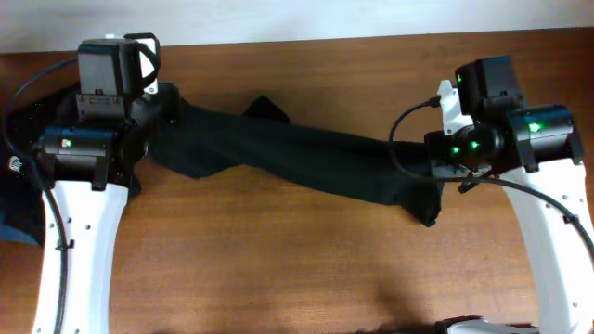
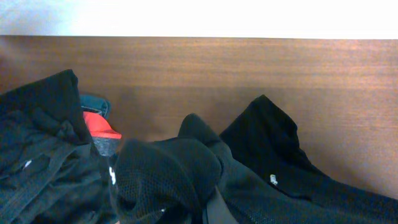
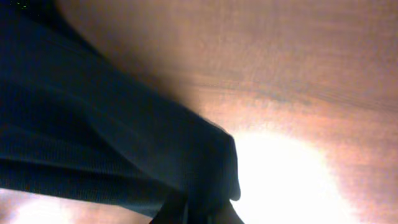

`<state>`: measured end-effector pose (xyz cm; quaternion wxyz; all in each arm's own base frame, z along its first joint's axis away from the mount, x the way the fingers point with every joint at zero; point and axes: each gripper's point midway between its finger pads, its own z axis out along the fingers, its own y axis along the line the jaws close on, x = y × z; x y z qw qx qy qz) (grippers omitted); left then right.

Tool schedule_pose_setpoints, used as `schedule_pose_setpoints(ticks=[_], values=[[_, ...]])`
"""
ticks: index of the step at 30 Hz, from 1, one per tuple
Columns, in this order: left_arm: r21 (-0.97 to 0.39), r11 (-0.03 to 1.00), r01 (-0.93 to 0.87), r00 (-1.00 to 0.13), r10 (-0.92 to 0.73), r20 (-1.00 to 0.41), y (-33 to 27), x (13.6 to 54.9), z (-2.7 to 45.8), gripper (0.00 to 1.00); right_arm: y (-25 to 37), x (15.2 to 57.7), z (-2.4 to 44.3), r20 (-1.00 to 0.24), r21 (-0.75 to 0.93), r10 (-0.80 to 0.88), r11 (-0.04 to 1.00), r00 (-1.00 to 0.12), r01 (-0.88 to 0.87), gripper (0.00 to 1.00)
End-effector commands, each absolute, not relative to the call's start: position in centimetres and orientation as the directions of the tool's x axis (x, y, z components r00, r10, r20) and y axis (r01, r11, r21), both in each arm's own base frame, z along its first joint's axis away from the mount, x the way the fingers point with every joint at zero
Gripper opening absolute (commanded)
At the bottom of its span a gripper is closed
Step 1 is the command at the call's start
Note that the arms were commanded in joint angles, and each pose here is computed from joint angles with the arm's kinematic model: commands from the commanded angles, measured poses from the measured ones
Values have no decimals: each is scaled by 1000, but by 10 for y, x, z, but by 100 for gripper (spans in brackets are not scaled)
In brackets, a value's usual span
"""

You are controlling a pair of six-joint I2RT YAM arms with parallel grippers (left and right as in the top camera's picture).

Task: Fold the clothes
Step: 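Lift the shirt with both grippers, stretching it between them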

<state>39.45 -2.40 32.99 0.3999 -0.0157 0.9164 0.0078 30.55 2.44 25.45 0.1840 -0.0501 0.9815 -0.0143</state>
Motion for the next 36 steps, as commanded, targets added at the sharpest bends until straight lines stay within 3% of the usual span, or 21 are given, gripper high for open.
schedule_pose_setpoints(ticks=[1, 3, 9, 13, 15, 16, 19, 21, 26, 30, 36], values=[[5, 999, -54, -666, -32, -746, -21, 400, 334, 0, 18, 331, 244, -356, -116, -150, 986, -922, -115, 4], [12, 998, -54, -697, -29, -716, -21, 407, 319, 0, 19, 343, 227, -318, -117, -155, 985, -935, -123, 4], [43, 998, -47, -830, -15, -558, -25, 442, 233, 0, 25, 386, 116, -90, -103, -158, 983, -983, -149, 4], [49, 998, -35, -867, -6, -499, -31, 459, 193, 0, 17, 419, 78, -127, -107, -116, 989, -985, -103, 4], [34, 999, -14, -876, 4, -482, -40, 469, 173, 0, 7, 440, 73, -198, -94, -28, 995, -980, -9, 24], [34, 999, -1, -880, 15, -474, -47, 476, 161, 0, -1, 450, 75, -245, -73, 53, 995, -968, 73, 40], [36, 999, 20, -883, 34, -467, -58, 484, 146, 0, -4, 454, 83, -266, 13, 113, 993, -957, 113, 52], [37, 999, 32, -883, 45, -467, -64, 486, 142, 0, -1, 439, 80, -200, 67, 113, 993, -973, 102, 52], [35, 999, 37, -877, 49, -478, -68, 488, 142, 0, 37, 395, 76, -46, 220, -64, 973, -997, -72, 51], [35, 999, 37, -879, 50, -475, -67, 487, 142, 0, 64, 377, 67, -3, 282, -152, 948, -988, -146, 51], [38, 999, 38, -887, 51, -460, -67, 484, 140, 0, 69, 374, 37, -14, 277, -145, 950, -989, -144, 47]])
